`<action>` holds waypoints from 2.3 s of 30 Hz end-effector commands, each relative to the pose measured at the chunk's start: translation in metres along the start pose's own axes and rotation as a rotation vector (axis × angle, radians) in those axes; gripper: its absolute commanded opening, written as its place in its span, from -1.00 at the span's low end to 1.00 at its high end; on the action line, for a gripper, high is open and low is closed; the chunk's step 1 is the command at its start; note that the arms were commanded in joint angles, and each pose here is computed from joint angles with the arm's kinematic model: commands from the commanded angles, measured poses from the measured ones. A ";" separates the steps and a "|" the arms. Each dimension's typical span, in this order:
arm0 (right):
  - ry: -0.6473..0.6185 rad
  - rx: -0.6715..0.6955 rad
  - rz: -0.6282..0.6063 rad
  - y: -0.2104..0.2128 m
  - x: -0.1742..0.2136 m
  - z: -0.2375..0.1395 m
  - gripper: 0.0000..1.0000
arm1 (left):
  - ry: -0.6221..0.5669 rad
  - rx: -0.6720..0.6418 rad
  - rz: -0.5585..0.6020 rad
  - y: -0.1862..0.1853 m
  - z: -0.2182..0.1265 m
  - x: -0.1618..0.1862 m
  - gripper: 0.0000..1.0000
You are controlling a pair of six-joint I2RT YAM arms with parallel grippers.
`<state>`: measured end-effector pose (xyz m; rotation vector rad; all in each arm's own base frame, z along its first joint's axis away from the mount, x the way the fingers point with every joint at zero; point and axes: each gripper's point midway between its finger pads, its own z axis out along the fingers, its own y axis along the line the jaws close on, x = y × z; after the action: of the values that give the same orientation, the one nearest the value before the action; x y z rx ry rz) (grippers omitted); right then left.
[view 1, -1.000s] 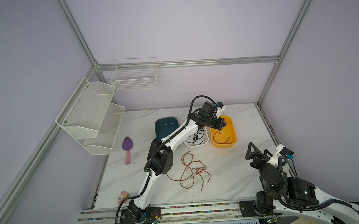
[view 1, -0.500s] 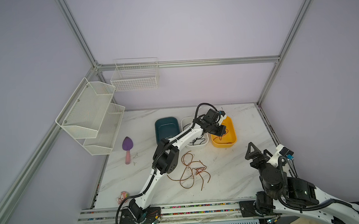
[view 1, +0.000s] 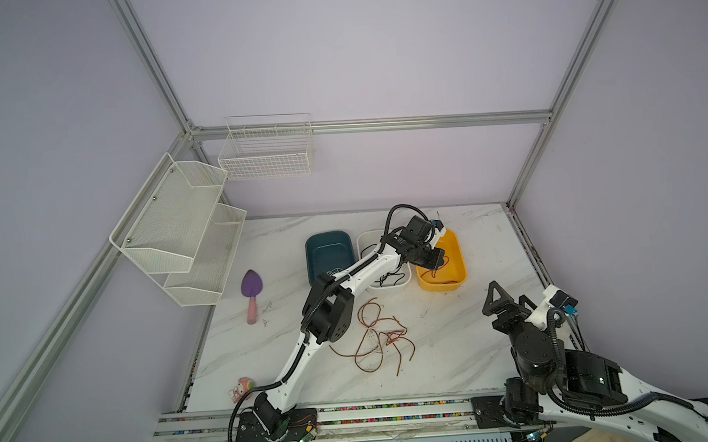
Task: Untangle the cables
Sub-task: 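Lower the red wire into the yellow bin with the left gripper while the right withdraws, then open the left gripper over the yellow bin and draw it back toward the robot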
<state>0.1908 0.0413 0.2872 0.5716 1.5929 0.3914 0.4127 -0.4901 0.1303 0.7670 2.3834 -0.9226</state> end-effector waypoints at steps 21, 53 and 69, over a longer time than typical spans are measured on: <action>-0.014 0.012 -0.015 -0.002 0.001 0.001 0.95 | -0.121 -0.078 0.126 -0.012 -0.037 -0.045 -0.18; 0.164 -0.092 -0.319 0.058 0.057 0.011 0.95 | -0.425 -0.280 0.190 -0.022 -0.249 -0.023 1.00; 0.580 -0.301 -0.271 0.127 0.164 -0.004 0.95 | -0.570 -0.595 0.102 0.033 -0.372 0.119 1.00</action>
<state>0.2018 0.2141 0.2296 0.0009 2.0356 0.4938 0.2630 -0.1934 0.3063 0.4149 1.9331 -0.4163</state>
